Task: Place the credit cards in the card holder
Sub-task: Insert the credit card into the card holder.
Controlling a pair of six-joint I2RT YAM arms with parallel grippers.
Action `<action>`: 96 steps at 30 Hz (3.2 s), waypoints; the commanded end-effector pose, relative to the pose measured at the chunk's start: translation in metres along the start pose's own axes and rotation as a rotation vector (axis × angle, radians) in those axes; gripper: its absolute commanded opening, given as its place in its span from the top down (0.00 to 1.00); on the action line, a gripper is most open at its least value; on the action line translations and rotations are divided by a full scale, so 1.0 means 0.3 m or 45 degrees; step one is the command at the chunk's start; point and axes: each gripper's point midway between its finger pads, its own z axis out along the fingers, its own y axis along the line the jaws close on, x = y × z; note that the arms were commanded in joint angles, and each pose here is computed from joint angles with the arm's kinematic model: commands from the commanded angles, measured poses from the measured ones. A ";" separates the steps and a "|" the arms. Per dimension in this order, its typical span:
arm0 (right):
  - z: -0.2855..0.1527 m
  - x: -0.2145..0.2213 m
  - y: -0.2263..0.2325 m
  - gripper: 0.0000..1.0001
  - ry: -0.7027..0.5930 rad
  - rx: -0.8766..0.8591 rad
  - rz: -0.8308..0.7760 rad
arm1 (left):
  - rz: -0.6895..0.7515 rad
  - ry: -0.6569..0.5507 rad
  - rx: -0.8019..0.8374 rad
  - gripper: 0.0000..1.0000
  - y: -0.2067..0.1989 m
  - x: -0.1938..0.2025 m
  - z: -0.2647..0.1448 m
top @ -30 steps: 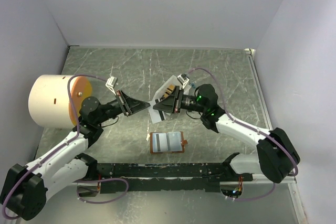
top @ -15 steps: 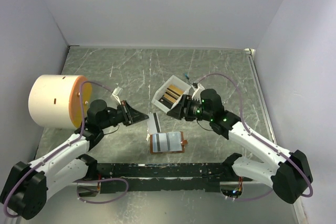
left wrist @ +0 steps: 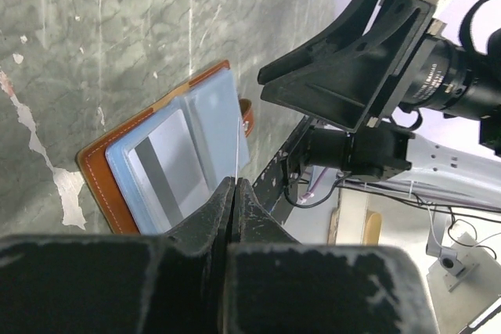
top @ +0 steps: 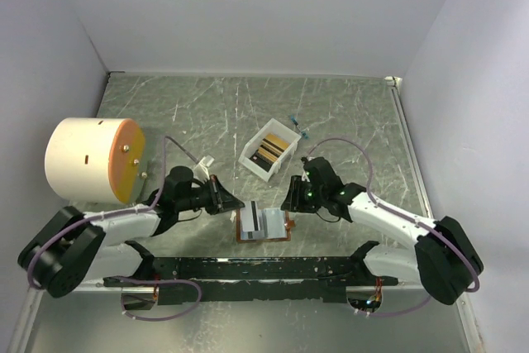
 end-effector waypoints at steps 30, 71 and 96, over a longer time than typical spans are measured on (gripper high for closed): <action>0.084 0.081 -0.075 0.68 0.077 0.045 -0.095 | -0.046 0.145 0.026 0.93 0.064 0.103 0.164; 0.062 0.066 -0.066 0.71 0.034 0.044 -0.095 | -0.022 0.209 -0.238 0.93 0.153 0.141 0.185; 0.053 0.061 -0.063 0.70 0.027 0.047 -0.105 | -0.022 0.278 -0.284 0.93 0.153 0.151 0.203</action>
